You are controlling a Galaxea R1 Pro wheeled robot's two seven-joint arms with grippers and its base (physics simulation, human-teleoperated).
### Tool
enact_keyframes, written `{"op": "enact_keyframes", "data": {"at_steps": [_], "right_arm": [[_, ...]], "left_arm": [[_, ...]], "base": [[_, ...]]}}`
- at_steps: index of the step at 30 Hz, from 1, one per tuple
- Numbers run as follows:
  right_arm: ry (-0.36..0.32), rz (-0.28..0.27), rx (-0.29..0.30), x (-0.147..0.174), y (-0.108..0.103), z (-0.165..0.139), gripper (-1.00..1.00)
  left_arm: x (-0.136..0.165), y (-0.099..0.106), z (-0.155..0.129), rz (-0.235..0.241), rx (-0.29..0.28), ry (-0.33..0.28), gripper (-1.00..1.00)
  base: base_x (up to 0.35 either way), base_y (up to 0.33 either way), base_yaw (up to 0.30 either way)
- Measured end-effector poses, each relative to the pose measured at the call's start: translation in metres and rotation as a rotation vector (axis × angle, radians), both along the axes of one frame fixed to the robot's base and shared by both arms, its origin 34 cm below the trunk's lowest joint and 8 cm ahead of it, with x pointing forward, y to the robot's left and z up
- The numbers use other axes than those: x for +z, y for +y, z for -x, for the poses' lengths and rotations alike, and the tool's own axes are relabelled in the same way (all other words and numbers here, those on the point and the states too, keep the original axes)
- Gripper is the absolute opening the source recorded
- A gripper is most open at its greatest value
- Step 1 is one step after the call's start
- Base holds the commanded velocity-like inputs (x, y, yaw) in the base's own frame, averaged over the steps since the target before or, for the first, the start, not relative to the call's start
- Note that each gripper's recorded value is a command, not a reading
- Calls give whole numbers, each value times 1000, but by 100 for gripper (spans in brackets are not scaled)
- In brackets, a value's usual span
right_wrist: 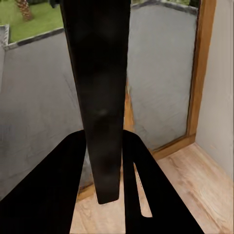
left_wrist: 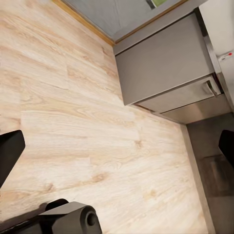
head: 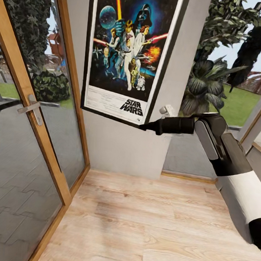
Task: Pick up the poster from the kitchen countertop and hang it on one of the wall nails in the kitchen.
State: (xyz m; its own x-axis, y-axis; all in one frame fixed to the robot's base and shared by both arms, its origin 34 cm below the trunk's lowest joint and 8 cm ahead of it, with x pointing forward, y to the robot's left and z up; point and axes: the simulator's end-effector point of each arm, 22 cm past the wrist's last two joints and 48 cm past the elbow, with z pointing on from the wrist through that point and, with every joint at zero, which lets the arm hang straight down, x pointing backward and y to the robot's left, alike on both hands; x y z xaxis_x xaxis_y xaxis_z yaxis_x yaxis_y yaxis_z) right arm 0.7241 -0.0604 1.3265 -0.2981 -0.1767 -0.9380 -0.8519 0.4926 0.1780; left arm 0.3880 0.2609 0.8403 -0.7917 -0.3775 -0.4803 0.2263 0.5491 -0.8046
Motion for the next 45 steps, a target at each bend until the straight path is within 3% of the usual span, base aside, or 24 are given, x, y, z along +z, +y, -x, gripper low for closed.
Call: {"op": "enact_keyframes", "data": {"at_steps": [9, 22, 30, 32, 35, 45], "right_arm": [[10, 60, 35, -9, 19, 3, -100], [53, 74, 124, -23, 32, 21, -100], [45, 93, 103, -24, 26, 15, -100], [28, 121, 58, -13, 15, -4, -100], [19, 137, 40, -11, 12, -9, -100], [8, 150, 27, -7, 9, -14, -100]], "left_arm": [[0, 4, 0, -9, -2, 0, 100], [-1, 5, 0, -10, -1, 2, 100], [0, 5, 0, -10, -1, 2, 100], [-1, 5, 0, -10, -1, 2, 100], [-1, 5, 0, -10, -1, 2, 100], [-1, 5, 0, -10, -1, 2, 100]], "base": [[0, 0, 0], [0, 0, 0], [0, 0, 0], [0, 0, 0], [0, 0, 0], [0, 0, 0]]}}
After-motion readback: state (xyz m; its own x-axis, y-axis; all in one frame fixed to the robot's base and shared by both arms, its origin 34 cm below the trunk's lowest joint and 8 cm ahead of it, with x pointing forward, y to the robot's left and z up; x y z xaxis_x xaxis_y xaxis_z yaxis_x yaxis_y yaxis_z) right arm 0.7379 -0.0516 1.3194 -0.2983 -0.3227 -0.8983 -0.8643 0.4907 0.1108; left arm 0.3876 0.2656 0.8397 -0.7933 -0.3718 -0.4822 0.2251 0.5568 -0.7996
